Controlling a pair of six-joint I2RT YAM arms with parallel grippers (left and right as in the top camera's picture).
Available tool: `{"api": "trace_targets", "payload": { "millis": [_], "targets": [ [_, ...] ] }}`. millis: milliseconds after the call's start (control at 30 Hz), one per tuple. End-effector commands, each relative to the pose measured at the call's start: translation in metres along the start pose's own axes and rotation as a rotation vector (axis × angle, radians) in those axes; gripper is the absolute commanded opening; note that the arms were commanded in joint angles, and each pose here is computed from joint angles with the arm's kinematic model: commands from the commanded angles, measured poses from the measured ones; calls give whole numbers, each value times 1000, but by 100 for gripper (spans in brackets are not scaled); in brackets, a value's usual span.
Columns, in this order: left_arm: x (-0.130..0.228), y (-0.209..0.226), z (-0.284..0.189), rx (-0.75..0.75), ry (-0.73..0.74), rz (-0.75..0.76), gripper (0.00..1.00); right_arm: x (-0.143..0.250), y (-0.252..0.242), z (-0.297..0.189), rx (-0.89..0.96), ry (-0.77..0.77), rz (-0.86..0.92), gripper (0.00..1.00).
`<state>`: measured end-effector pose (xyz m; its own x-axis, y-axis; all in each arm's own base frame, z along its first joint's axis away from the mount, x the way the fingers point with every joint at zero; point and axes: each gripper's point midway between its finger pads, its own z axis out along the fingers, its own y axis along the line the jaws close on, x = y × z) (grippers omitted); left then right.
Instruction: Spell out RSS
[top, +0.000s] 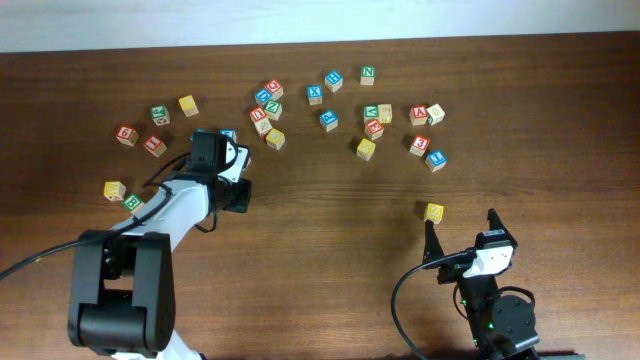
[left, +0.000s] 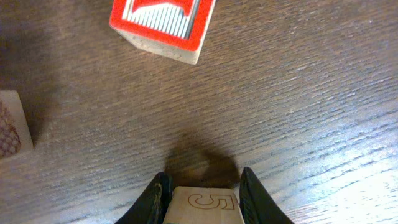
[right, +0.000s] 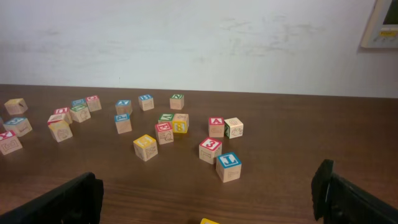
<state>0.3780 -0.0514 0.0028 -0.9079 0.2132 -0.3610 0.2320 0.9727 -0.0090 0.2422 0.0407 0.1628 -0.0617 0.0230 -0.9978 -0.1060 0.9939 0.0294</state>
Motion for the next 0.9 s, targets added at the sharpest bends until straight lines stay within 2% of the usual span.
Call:
{"api": "trace_targets", "payload": {
  "millis": [0,67,167,267,467,633,867],
  "targets": [
    [-19,-4,-9,22,-5,-174,0,4,-1,0,4,5,-8,98],
    [-38,-27,-20,44,-21,-180,0,4,-1,0,4,5,-8,98],
    [-63,-56,-32,-19,-84,-229,0,4,-1,0,4,5,-8,98],
    [-78,-82,-35,-8,-131,-335,0,4,-1,0,4,5,-8,98],
    [-72,-82,-4,-29,-68,-407,0,4,-1,0,4,5,-8,98],
    [-62,-60,0,-172,-32,-369,0,4,-1,0,4,5,-8,98],
    [-68,-58,3,-178,-56,-321,0,4,-1,0,4,5,-8,98]
  ]
}}
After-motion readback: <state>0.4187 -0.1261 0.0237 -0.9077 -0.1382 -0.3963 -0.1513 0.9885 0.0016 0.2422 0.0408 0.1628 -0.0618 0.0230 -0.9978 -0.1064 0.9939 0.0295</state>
